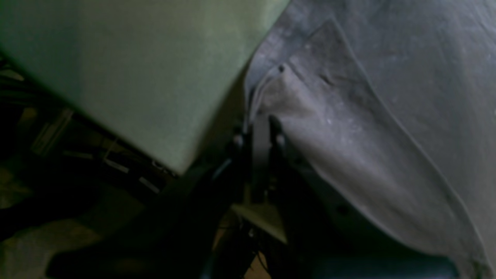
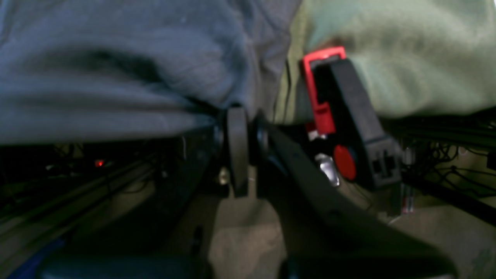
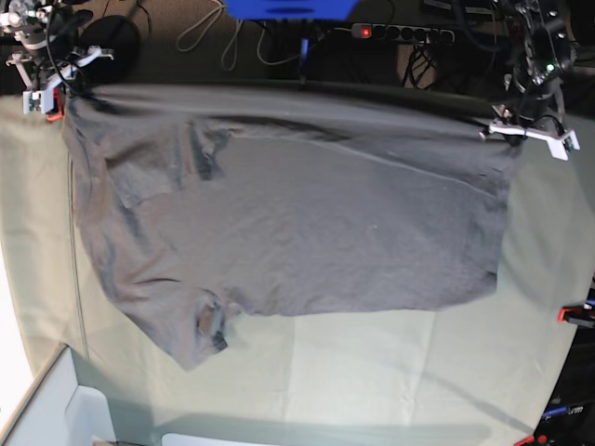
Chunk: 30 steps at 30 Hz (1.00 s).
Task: Layout the t-shirt on the table in an organized manner, then fold the t-shirt properly
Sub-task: 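Lift the grey shirt with both grippers and lay it flat again, then regrip the collar edge corners of the shirt with both grippers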
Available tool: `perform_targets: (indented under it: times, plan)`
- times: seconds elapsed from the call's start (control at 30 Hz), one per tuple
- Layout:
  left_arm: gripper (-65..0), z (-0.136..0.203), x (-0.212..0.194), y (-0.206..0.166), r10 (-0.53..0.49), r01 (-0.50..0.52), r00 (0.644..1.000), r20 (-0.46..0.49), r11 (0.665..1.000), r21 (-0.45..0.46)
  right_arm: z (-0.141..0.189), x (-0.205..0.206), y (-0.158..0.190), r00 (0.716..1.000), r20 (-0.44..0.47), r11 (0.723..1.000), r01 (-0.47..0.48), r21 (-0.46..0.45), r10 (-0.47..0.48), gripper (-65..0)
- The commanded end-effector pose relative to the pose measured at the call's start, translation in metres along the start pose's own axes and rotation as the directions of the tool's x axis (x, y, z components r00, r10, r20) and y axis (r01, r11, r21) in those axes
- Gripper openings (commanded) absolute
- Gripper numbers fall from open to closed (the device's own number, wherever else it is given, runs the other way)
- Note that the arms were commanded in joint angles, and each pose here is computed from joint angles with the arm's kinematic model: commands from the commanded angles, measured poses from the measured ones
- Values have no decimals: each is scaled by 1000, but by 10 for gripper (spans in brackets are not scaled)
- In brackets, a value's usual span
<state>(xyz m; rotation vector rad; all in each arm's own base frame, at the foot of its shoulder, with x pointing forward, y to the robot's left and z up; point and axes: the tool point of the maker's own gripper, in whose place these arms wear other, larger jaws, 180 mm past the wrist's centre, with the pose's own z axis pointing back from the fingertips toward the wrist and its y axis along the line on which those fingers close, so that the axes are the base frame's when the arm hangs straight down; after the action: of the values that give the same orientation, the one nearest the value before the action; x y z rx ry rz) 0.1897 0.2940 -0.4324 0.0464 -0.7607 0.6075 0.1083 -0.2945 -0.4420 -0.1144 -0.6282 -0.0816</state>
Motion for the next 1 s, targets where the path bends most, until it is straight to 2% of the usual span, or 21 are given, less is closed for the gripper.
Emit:
perform_targets:
  times: [0.0,0.17,0.23,0.3,0.4,0.43,0.47,0.67,0.77,0.97]
  plan:
    - [-649,2,13,3,-17,16,999,41,1000,10,5,5,-6,1000,20,1000,-18,-11,18,-650]
    - [-644,5,7,7,-19,19,999,28,1000,15,4,5,-6,1000,18,1000,-19,-10,20,-649]
    - [-620,5,5,8,-17,17,1000,25,1000,16,4,4,-7,1000,14,1000,-22,-11,22,-601]
    - [-535,5,0,8,-10,10,1000,1,1000,17,4,6,-6,1000,18,1000,-22,-11,22,-539]
    - [-365,6,-6,6,-6,7,999,-47,1000,14,4,8,-8,1000,22,1000,-22,-17,22,-455]
    - [-324,6,-5,5,-6,6,999,-43,1000,11,5,9,-9,999,23,1000,-24,-20,24,-432]
    - [-309,6,-3,4,-5,6,999,-39,1000,10,6,10,-9,999,26,999,-25,-22,25,-412]
    - [-307,10,11,-4,-12,12,1000,-1,1000,-8,11,24,-12,997,60,998,-48,-39,50,-325]
    - [-304,18,27,-16,-21,23,999,46,999,-35,14,31,-18,996,80,997,-45,-58,50,-323]
    - [-303,34,53,-36,-23,33,991,130,997,-75,10,49,-40,991,133,993,21,-118,-5,-323]
